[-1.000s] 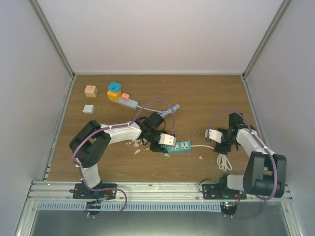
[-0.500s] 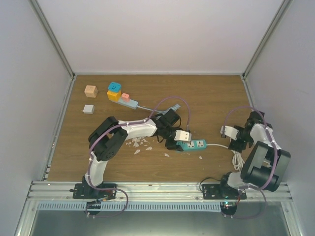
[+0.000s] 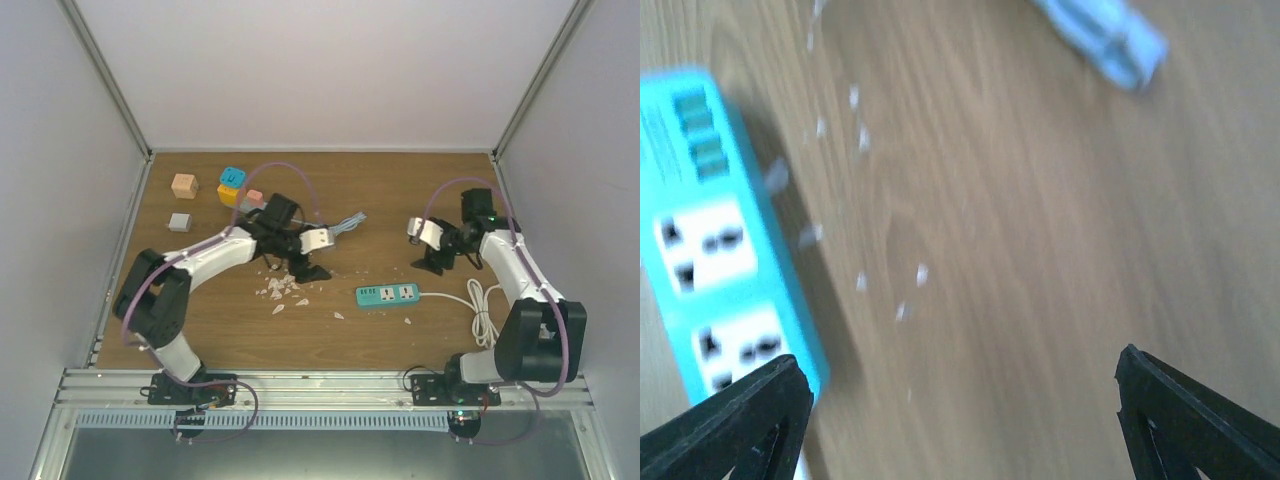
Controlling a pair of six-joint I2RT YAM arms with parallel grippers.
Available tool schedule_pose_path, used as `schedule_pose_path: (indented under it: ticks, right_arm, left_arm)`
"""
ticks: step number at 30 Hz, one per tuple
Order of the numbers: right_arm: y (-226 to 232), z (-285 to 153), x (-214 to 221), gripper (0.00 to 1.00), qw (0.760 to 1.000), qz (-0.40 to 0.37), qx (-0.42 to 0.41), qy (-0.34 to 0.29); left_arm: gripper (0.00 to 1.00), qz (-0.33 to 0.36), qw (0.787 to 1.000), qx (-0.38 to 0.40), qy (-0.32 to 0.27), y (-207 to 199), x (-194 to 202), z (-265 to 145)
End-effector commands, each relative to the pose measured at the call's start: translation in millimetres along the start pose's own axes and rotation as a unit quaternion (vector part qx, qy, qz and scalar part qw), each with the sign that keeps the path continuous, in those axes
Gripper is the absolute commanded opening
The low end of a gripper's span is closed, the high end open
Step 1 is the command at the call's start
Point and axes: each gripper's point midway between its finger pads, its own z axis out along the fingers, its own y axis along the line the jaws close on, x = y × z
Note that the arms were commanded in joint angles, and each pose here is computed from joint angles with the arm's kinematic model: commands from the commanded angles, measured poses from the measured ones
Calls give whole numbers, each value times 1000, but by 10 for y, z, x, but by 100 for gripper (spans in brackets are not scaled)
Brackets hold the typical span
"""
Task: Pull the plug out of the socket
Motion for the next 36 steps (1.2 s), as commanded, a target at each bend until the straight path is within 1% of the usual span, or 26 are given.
schedule_pose_path:
  ticks: [1, 5, 10, 12, 16, 20, 28, 33, 36]
  right_arm:
    - [-245, 31, -694, 85, 995, 32, 17, -92]
    - [-310, 215, -1113, 84, 991, 37, 4, -129]
    - [-291, 598, -1595, 83, 988, 40, -16, -146]
    - [-266, 783, -1743, 83, 989, 33, -21, -139]
    - [-208, 1205, -1930, 82, 994, 13, -27, -102]
    - [-145, 1565, -2037, 82, 997, -6, -29, -78]
    - [-238, 1983, -2204, 82, 995, 8, -49, -81]
    - [-184, 2241, -2025, 81, 996, 7, -61, -57]
    - [-77, 2288, -1915, 79, 996, 7, -75, -49]
  left_arm:
    - [88, -42, 998, -15, -34, -5, 131, -432]
    - [89, -61, 995, -60, -51, 54, 301, -777]
    - [90, -83, 988, -103, -83, 110, 382, -1127]
    - [90, -91, 984, -118, -93, 140, 395, -1231]
    - [91, -91, 980, -143, -103, 188, 377, -1375]
    - [91, -88, 979, -150, -107, 188, 356, -1415]
    - [91, -94, 978, -151, -107, 201, 375, -1401]
    - [91, -104, 979, -143, -103, 214, 407, -1363]
    - [91, -101, 979, -147, -103, 231, 392, -1374]
